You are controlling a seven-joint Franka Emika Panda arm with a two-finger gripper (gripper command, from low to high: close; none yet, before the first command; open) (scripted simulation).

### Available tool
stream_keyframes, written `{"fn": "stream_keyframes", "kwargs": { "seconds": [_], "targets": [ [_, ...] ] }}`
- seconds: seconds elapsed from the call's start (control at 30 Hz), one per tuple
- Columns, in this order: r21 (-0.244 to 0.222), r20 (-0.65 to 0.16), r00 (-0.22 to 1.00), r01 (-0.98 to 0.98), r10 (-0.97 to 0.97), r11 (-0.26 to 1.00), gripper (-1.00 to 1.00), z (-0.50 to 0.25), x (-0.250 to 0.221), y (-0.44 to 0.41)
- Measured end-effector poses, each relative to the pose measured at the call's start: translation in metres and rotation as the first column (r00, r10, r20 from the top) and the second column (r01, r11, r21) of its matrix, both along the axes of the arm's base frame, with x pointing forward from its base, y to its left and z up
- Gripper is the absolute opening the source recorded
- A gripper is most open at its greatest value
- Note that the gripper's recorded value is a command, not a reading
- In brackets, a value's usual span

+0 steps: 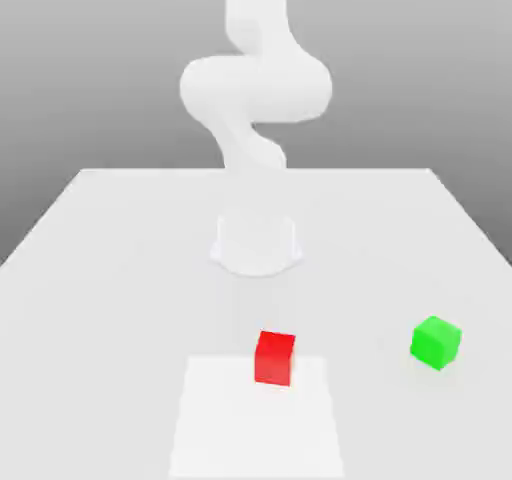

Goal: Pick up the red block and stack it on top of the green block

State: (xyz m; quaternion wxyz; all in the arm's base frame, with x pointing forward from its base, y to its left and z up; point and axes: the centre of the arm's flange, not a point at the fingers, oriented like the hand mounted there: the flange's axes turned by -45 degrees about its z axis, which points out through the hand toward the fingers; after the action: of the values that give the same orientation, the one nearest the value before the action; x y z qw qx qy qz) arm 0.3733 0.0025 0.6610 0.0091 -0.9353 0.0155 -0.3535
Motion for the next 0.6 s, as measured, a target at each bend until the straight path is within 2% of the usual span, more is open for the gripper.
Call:
{"fn": "stream_keyframes", "kwargs": {
  "seconds": [0.13,0.3,0.43,0.6],
  "targets": [
    [0.027,-0.149,0.989,0.027,-0.023,0.999,0.00,-0.099,0.035,0.006],
    [0.041,-0.331,0.942,0.070,-0.053,0.997,0.00,-0.224,0.043,0.014],
    [0.033,-0.478,0.875,0.111,-0.082,0.993,0.00,-0.326,0.022,0.020],
    [-0.001,-0.640,0.758,0.160,-0.124,0.987,0.00,-0.450,-0.029,0.024]
  ]
}}
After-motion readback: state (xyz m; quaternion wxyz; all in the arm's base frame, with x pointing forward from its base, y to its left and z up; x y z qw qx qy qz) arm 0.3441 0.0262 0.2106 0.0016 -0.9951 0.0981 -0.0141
